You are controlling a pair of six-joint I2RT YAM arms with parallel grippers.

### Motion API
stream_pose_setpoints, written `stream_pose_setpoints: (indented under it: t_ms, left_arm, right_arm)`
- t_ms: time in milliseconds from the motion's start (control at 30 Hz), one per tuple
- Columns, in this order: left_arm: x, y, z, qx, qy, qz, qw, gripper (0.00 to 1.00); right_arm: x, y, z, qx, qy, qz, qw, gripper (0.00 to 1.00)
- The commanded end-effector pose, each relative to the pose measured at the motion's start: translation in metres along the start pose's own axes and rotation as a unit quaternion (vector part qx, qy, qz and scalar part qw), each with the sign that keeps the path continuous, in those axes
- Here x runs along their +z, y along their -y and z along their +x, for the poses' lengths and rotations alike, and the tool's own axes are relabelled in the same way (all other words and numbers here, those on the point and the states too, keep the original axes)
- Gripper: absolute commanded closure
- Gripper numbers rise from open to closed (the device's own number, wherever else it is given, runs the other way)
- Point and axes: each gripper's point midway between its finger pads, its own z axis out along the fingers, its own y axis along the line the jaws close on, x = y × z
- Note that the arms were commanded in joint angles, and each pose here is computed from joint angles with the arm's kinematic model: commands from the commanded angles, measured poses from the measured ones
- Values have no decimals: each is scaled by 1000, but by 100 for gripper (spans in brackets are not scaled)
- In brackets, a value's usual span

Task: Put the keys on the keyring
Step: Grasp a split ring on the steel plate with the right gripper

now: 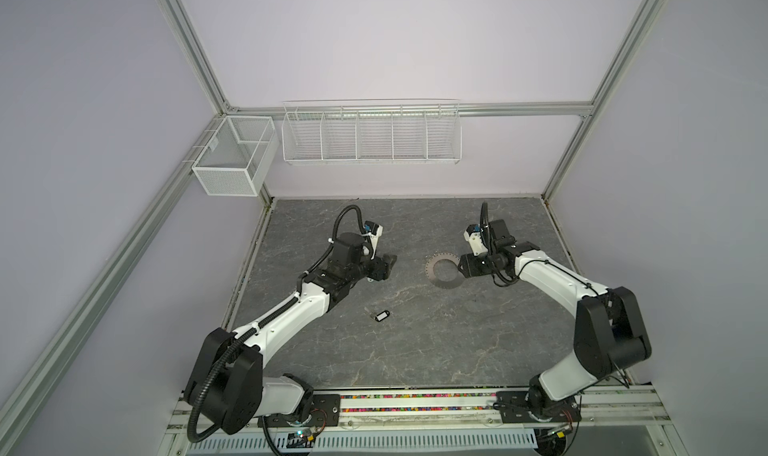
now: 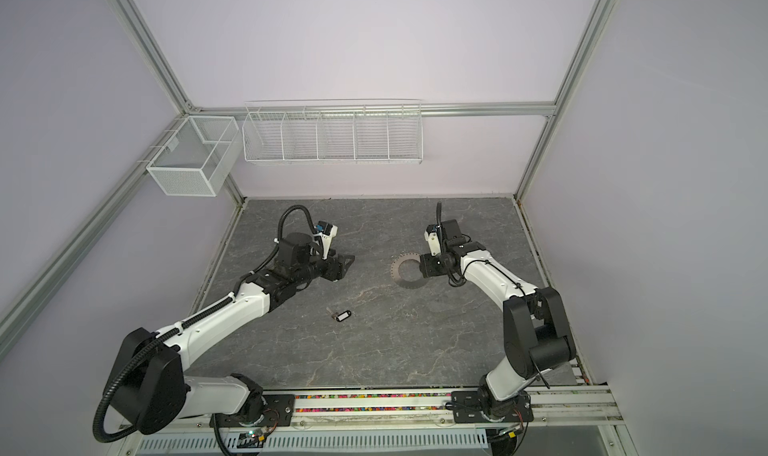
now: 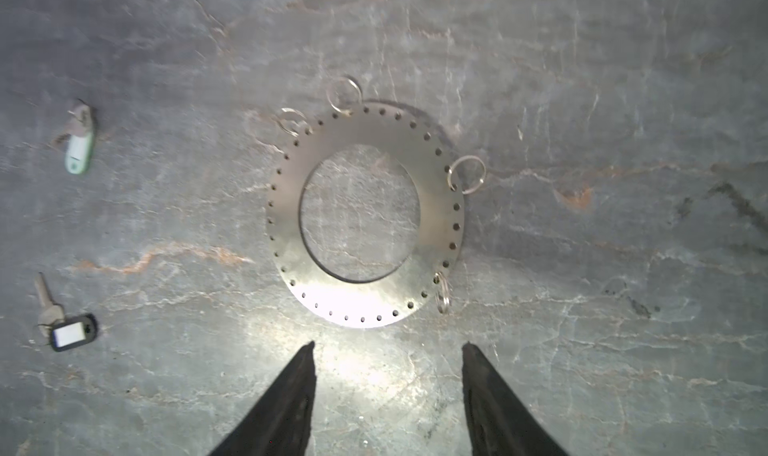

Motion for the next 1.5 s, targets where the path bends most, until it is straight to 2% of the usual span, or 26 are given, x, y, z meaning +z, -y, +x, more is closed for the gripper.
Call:
stream_pose_setpoints:
  t_ms: [0, 367, 700, 1267, 1467]
  left_arm:
    - [9, 9, -3, 4, -18, 1, 1000, 31]
    - [27, 21, -1, 4, -39, 9, 999, 37]
    - [38, 21, -3, 6, -52, 7, 999, 40]
    - [48, 20, -4, 6, -58, 3, 998, 43]
    - [50, 19, -5, 10, -60, 0, 998, 44]
  right_arm:
    - [11, 9, 18, 20, -34, 7, 999, 46]
    - [29, 26, 35, 22, -61, 8, 998, 60]
    - [41, 29, 33, 13, -72, 8, 997, 70]
    - [52, 32, 24, 15, -85, 11, 996, 73]
    - [55, 33, 25, 10, -97, 13, 995, 78]
